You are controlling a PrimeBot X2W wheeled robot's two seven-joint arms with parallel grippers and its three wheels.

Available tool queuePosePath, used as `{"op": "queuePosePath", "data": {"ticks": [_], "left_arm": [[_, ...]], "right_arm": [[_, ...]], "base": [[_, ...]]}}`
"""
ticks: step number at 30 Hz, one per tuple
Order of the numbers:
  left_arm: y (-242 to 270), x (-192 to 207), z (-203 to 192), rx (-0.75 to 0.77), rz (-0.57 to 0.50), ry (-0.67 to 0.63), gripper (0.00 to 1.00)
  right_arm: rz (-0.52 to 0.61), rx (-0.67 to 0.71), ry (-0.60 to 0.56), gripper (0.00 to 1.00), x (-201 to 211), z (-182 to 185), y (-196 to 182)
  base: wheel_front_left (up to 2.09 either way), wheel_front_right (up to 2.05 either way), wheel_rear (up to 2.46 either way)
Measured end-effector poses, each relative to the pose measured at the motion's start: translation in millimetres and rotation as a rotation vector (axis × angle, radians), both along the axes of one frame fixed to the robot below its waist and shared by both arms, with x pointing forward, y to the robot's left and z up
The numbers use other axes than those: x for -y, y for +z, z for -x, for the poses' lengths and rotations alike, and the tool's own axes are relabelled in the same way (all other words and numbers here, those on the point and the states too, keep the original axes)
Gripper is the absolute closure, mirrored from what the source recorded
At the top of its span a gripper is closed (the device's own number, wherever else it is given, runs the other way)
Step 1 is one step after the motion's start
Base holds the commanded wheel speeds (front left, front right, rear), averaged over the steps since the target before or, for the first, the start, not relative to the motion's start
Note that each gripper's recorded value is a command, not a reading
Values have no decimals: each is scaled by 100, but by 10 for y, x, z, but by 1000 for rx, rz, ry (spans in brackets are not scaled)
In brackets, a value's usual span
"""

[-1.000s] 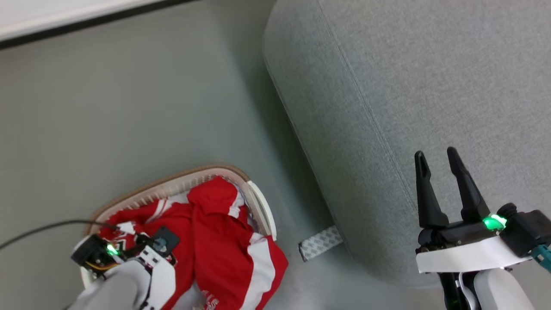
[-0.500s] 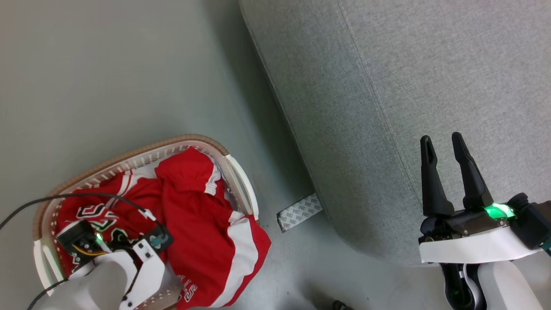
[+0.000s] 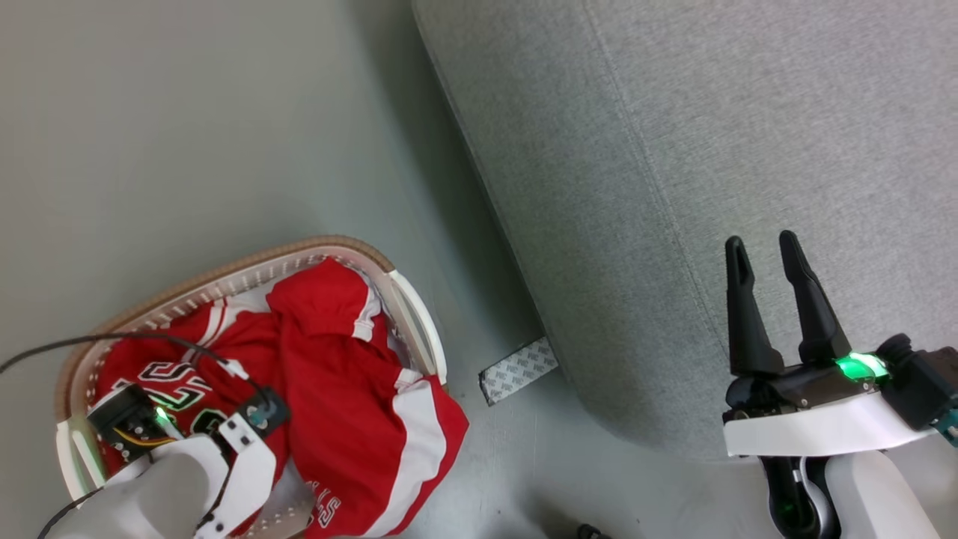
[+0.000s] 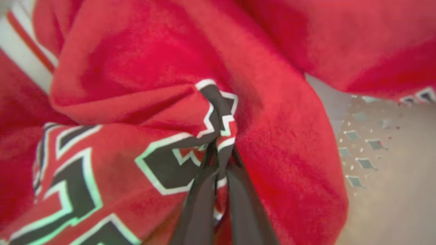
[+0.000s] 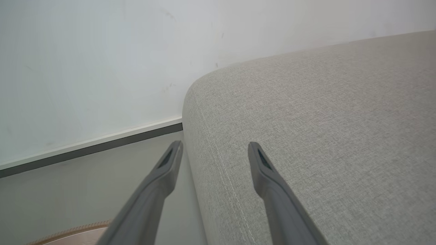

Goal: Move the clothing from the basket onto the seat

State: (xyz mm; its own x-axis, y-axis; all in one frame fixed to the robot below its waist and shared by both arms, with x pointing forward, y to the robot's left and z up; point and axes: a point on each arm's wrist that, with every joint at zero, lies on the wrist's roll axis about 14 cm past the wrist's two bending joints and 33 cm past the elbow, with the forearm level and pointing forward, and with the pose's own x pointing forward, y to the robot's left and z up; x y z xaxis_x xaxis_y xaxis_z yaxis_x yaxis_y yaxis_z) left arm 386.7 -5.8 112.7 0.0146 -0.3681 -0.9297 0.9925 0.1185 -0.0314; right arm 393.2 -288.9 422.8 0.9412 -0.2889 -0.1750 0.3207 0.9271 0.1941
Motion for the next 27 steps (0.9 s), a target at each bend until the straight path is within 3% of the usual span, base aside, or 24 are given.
{"op": "queuePosePath", "data": {"ticks": [11, 27], "left_arm": [[735, 495, -186, 49, 258, 183, 100], [2207, 435, -409, 261, 581, 511, 100]], "right_arm": [[69, 83, 39, 0, -19, -40, 347], [50, 226, 182, 0, -517, -94, 761]], "base": [[0, 0, 0], [0, 0, 0]]}}
